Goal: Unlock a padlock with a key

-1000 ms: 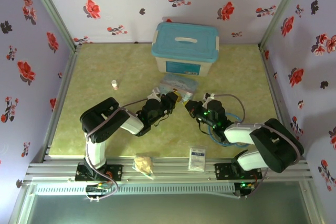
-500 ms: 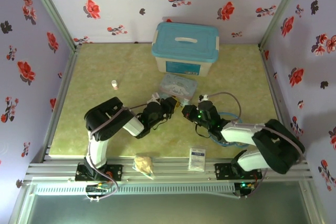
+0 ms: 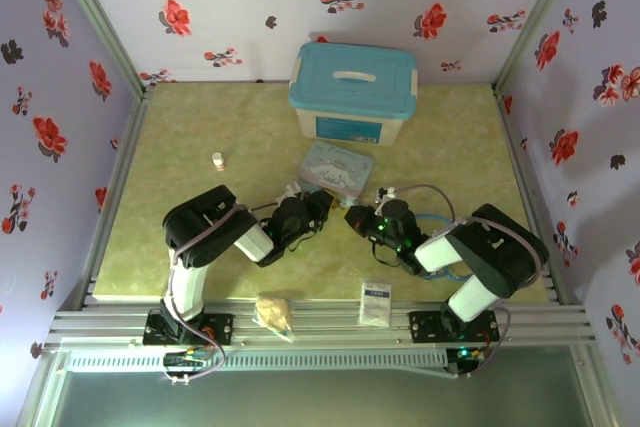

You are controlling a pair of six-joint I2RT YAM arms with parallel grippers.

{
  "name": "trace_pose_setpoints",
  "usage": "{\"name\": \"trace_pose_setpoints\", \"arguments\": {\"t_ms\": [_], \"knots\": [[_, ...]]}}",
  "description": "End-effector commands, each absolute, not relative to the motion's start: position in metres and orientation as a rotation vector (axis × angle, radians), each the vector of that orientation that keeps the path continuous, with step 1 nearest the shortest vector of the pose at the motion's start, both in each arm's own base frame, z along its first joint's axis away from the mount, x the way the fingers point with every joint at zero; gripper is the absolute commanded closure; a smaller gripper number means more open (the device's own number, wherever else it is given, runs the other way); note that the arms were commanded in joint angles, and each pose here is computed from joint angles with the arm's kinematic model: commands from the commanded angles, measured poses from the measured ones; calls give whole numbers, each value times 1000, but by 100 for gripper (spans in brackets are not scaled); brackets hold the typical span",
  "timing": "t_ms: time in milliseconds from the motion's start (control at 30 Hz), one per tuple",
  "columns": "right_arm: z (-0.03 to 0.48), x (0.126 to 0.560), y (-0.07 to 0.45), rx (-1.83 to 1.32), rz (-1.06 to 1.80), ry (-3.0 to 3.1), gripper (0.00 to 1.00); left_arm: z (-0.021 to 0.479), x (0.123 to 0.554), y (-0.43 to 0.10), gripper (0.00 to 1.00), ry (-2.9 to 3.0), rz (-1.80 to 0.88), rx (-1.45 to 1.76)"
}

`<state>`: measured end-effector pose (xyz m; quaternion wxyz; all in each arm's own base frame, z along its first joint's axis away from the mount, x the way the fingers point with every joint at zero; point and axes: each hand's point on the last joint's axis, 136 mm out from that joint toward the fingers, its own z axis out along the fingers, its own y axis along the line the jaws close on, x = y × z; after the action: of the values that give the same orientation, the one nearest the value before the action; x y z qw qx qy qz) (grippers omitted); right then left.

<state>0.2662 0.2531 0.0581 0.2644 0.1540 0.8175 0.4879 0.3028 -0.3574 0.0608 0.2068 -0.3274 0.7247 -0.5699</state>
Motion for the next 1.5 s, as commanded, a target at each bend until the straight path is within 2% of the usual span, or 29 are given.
{"name": "trace_pose_setpoints", "arguments": {"t_ms": [0, 167, 367, 700, 1033, 1467], "knots": [[77, 269, 267, 368, 1454, 2136, 100, 105, 252, -408, 100, 2078, -1906, -646], [77, 272, 266, 369, 1617, 2104, 100, 110, 252, -406, 100, 2074, -1915, -631], [68, 269, 258, 336, 1580, 2148, 100, 97, 250, -399, 100, 2102, -1880, -645], [54, 262, 243, 400, 1584, 2197, 100, 106, 260, -387, 100, 2050, -1846, -646], [47, 261, 237, 673, 1629, 2214, 100, 100, 268, -380, 100, 2040, -1775, -606], [55, 264, 259, 841, 1604, 2100, 100, 88, 270, -380, 100, 2059, -1738, -612]]}}
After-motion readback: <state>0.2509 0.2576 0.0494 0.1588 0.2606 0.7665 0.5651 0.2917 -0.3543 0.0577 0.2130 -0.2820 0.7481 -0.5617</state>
